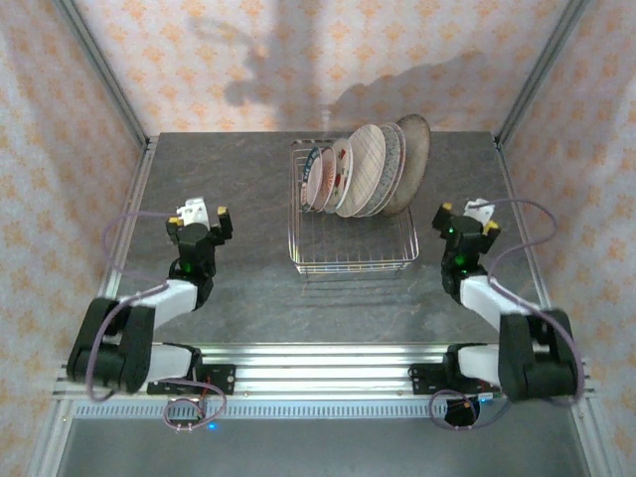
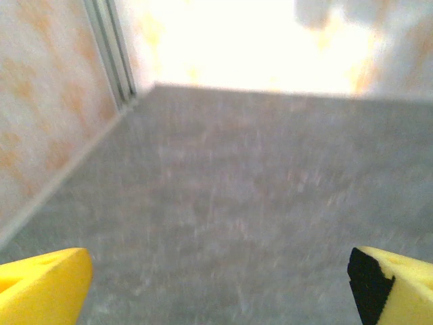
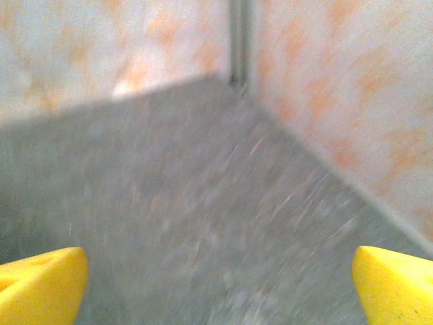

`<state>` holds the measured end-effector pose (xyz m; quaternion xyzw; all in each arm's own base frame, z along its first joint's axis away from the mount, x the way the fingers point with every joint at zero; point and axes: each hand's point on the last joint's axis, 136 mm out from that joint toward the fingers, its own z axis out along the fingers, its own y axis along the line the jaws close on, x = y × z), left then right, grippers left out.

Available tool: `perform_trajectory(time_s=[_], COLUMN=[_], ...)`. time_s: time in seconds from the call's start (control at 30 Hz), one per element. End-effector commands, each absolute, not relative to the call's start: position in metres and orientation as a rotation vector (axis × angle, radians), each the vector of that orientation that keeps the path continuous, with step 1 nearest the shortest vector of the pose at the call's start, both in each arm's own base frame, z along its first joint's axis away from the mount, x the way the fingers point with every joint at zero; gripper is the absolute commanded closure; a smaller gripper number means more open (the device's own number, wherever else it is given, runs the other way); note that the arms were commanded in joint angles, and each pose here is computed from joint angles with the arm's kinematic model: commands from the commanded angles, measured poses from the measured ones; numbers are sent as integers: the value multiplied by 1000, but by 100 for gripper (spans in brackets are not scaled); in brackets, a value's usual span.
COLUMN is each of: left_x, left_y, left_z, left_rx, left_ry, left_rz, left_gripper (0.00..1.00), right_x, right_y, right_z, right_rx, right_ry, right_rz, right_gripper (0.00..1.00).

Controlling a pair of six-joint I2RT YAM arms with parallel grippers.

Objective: Unload the plates from the dish rack

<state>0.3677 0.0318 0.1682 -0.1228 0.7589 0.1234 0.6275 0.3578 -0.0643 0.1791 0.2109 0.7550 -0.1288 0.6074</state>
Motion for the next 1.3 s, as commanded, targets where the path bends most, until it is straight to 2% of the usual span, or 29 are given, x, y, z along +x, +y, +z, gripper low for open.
perform_trajectory(time_s=[0.0,0.1,0.13,0.2,0.3,0.43,0.63,0.8,1.0,1.13,1.27], left_x=[354,357,356,353,351,367,373,367,351,349,345], left_y=[58,66,70,65,83,59,-11,-79,-128,-144,-160], left_z=[237,315,333,349,347,357,363,369,390,397,414], left_rx=[-445,-600,-697,-797,-1009,-934,-706,-491,-310,-250,-186], left_ry=[1608,1537,1548,1678,1646,1750,1960,2027,2006,1987,1919], left_rz=[458,421,384,296,187,-1,-137,-395,-579,-671,-786], left_gripper=[1,1,1,1,1,1,1,1,1,1,1], right_x=[331,334,330,304,328,340,362,376,389,408,426], right_y=[-107,-116,-120,-136,-119,-95,-53,2,26,35,31], right_z=[268,371,390,404,426,444,429,386,354,326,311], right_rx=[714,799,882,1174,1080,1012,823,570,483,433,415], right_ry=[1537,1507,1511,1477,1631,1662,1955,2261,2378,2480,2491], right_rz=[-473,-445,-423,-437,-292,-82,-42,32,124,126,68], right_gripper=[1,1,1,1,1,1,1,1,0,10,15])
